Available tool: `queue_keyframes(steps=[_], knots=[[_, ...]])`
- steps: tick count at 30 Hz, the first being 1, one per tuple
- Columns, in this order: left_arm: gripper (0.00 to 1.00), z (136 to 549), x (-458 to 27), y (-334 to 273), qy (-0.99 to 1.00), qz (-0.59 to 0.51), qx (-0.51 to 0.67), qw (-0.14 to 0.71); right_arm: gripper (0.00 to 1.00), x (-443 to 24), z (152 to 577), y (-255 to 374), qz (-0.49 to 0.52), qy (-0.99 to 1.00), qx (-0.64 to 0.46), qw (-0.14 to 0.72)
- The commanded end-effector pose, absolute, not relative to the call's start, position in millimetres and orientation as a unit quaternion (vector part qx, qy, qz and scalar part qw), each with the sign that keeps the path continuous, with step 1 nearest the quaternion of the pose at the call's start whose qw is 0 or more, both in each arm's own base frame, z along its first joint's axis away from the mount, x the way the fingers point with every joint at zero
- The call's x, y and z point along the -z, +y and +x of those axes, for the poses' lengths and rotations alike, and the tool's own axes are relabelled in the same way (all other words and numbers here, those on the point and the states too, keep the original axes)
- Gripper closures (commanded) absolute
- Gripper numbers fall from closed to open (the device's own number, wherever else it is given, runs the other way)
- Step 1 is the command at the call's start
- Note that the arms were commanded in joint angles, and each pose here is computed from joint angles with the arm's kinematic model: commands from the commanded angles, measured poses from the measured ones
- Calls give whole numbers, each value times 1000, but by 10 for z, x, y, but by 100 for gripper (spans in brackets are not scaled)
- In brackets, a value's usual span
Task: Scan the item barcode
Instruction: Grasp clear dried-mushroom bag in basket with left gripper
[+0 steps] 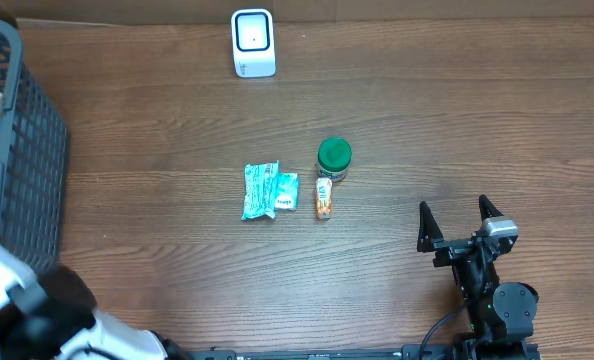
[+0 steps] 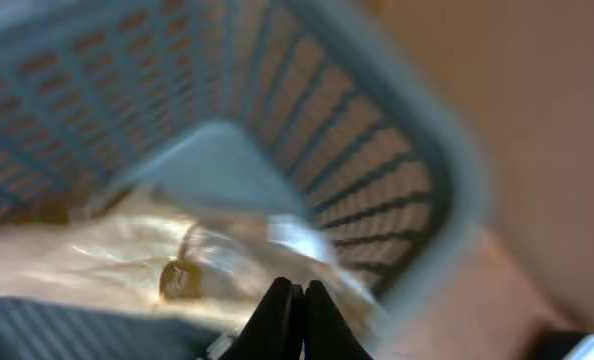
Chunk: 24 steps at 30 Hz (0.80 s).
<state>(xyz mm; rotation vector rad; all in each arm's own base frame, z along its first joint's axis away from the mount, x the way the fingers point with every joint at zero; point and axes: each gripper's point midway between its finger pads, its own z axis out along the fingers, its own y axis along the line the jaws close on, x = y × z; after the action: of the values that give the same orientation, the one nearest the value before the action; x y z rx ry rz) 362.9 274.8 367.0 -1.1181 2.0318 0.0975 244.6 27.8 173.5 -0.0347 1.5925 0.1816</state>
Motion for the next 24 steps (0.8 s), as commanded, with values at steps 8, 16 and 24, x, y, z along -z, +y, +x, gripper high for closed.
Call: queue_keyframes(steps=[8, 16, 24], knots=[[96, 3622, -4172, 1226, 860, -282, 33, 424, 0, -1711, 2446, 292, -16, 713, -85, 696], [48, 3758, -4117, 1102, 869, -259, 6, 422, 0, -1711, 2446, 292, -16, 713, -85, 696], [0, 3473, -4070, 2058, 812, -402, -32, 422, 0, -1711, 2446, 292, -16, 713, -85, 696]])
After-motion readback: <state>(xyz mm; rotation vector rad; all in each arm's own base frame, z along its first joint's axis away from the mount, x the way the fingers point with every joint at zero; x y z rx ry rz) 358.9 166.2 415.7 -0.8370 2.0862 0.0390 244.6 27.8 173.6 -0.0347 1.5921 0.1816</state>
